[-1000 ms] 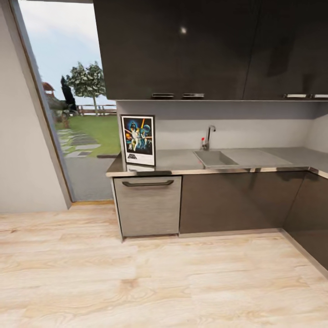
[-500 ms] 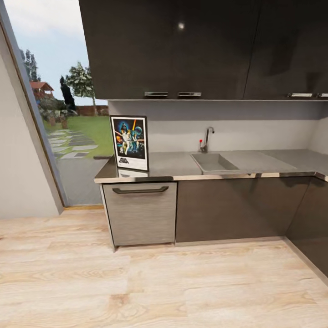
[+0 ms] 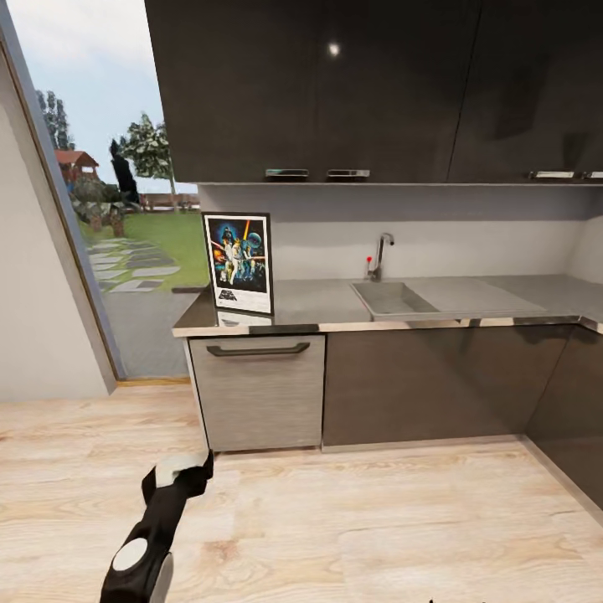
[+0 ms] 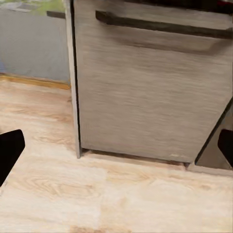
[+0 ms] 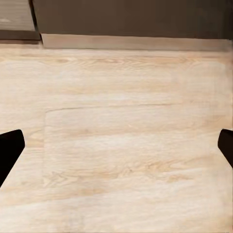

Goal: Pick up the poster from the kitchen countertop and hang it on one of the wall nails in the kitchen.

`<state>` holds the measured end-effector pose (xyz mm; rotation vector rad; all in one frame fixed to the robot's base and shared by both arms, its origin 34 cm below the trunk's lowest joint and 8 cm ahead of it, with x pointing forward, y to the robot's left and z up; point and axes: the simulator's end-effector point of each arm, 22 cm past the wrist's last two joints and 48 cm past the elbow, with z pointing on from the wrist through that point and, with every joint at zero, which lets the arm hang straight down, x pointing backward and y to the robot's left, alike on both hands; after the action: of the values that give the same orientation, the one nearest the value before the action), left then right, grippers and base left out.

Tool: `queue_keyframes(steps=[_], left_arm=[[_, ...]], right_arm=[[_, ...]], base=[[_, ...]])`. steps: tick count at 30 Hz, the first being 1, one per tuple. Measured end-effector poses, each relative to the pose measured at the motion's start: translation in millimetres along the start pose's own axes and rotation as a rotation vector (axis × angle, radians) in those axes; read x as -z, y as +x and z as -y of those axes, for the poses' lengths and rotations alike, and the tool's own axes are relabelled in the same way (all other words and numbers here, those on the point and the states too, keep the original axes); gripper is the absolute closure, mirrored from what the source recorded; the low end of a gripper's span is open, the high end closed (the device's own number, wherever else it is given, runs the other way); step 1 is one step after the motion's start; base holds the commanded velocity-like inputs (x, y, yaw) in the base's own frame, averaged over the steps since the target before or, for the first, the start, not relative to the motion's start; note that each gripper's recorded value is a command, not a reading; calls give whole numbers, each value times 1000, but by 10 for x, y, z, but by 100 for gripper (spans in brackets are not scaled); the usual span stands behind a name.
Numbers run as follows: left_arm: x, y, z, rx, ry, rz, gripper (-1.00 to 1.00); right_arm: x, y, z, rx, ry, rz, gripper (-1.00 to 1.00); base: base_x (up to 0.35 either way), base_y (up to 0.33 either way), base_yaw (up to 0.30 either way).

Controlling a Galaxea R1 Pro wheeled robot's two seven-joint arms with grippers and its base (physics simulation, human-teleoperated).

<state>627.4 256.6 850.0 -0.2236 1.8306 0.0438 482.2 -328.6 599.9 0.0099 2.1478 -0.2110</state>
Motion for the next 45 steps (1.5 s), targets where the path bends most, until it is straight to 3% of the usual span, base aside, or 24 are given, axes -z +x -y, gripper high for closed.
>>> queue_keyframes(steps=[4, 5, 6, 8, 10, 11, 14, 15, 17, 21, 28, 45], left_arm=[[-227, -552, 147, 42, -33, 49, -100], [-376, -838, 261, 45, -29, 26, -100], [-524, -1257, 372, 44, -18, 46, -100], [-635, -1564, 458, 40, -9, 58, -100], [-824, -2258, 640, 37, 10, 112, -100], [-860, -2370, 676, 35, 13, 117, -100], [-977, -2817, 916, 8, 42, 144, -100], [-951, -2967, 1187, -39, 83, 165, -100], [-901, -3038, 1444, -102, 108, 184, -100], [-874, -3087, 1449, -140, 41, 203, -100], [-836, -3154, 1260, -140, -74, 223, -100], [-854, -3096, 1278, -106, -61, 199, -100]], right_arm=[[220, -247, 211, -17, 69, 81, -100], [363, -319, 357, -29, 105, 109, -100], [451, -349, 422, -33, 120, 123, -100], [525, -358, 463, -36, 129, 131, -100], [648, -410, 508, -41, 138, 172, -100], [677, -438, 513, -43, 140, 191, -100], [820, -530, 529, -54, 145, 276, -100], [866, -542, 538, -57, 147, 299, -100], [890, -548, 543, -59, 149, 310, -100], [907, -527, 543, -59, 149, 313, -100], [915, -490, 545, -58, 149, 308, -100], [916, -381, 535, -53, 147, 285, -100]], base=[[0, 0, 0], [0, 0, 0], [0, 0, 0], [0, 0, 0], [0, 0, 0], [0, 0, 0], [0, 0, 0], [0, 0, 0], [0, 0, 0], [0, 0, 0], [42, -66, 0], [177, -247, 0]])
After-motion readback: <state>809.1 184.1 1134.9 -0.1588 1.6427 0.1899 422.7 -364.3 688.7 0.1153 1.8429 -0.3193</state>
